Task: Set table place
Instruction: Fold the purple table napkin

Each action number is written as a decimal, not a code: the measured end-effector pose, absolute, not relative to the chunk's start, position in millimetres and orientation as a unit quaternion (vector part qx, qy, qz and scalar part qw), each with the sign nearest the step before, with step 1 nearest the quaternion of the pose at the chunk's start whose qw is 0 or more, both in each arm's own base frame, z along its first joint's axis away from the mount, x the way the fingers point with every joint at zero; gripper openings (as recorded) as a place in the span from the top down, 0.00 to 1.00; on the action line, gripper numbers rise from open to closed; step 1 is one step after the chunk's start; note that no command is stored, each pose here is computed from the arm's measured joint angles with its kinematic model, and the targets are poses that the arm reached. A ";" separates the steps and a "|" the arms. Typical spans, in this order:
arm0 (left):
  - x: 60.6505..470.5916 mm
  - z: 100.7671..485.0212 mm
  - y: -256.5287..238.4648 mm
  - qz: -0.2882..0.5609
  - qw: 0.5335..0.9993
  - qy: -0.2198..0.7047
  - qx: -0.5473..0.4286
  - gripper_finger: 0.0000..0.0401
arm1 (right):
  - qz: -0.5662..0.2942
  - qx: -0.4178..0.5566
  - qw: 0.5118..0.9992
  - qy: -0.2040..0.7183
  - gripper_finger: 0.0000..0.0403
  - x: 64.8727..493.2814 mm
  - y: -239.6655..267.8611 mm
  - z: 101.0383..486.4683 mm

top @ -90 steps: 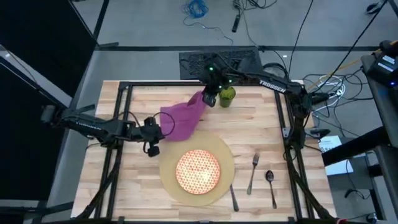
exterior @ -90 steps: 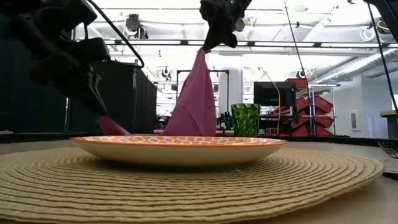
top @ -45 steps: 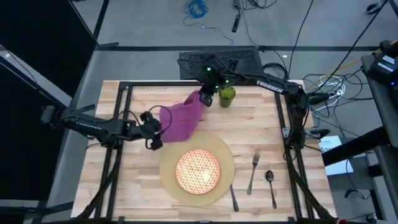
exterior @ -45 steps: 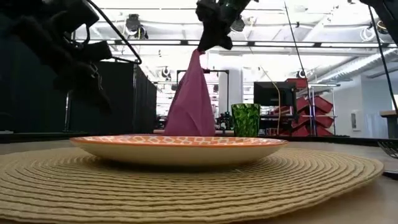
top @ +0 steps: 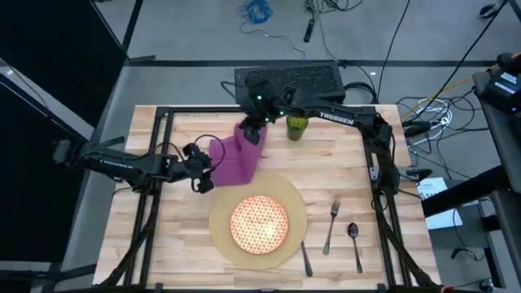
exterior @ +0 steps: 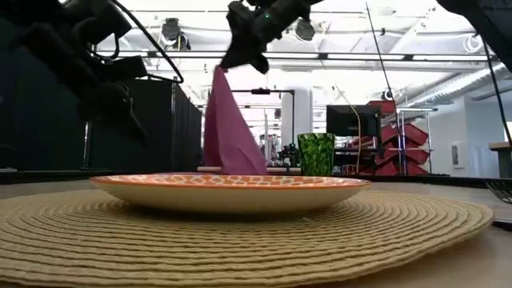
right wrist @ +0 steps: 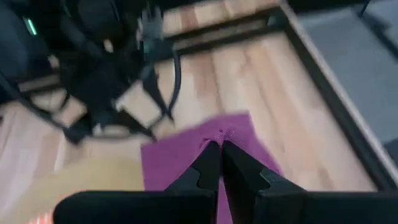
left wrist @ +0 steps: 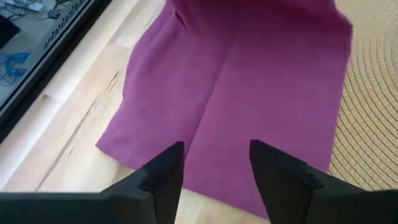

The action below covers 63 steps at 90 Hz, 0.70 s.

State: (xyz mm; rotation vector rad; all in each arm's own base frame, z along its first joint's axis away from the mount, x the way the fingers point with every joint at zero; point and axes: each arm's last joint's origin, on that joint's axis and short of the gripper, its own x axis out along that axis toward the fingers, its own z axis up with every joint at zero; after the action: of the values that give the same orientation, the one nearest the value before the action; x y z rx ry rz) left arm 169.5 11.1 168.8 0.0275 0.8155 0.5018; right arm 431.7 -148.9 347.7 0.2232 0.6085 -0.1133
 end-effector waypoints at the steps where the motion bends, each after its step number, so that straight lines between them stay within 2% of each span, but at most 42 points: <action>1: 169.5 168.8 11.1 0.241 0.887 0.392 0.013 0.58 | -0.056 0.109 0.948 0.295 1.00 431.8 -148.9 349.3; 9: 169.4 168.7 11.9 0.243 0.887 0.393 0.013 0.58 | -0.052 0.104 0.954 0.275 1.00 433.1 -148.3 360.0; 17: 169.1 168.5 12.0 0.244 0.886 0.394 0.013 0.58 | -0.042 0.111 0.953 0.278 1.00 439.1 -145.9 354.3; 34: 169.0 168.4 11.9 0.243 0.886 0.395 0.012 0.58 | -0.023 0.137 0.938 0.317 1.00 461.3 -144.9 313.8; 50: 169.0 168.1 11.4 0.236 0.887 0.397 0.006 0.58 | 0.028 0.176 0.910 0.374 1.00 485.9 -135.7 254.9; 63: 167.9 167.2 11.3 0.235 0.884 0.404 0.007 0.58 | 0.046 0.176 0.913 0.365 1.00 491.2 -131.0 251.3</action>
State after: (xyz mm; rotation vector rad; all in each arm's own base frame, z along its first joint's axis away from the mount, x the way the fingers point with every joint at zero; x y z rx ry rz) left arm 167.9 11.3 167.2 0.0149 0.8411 0.4886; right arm 491.2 -131.0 251.3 0.3630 0.7515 0.0956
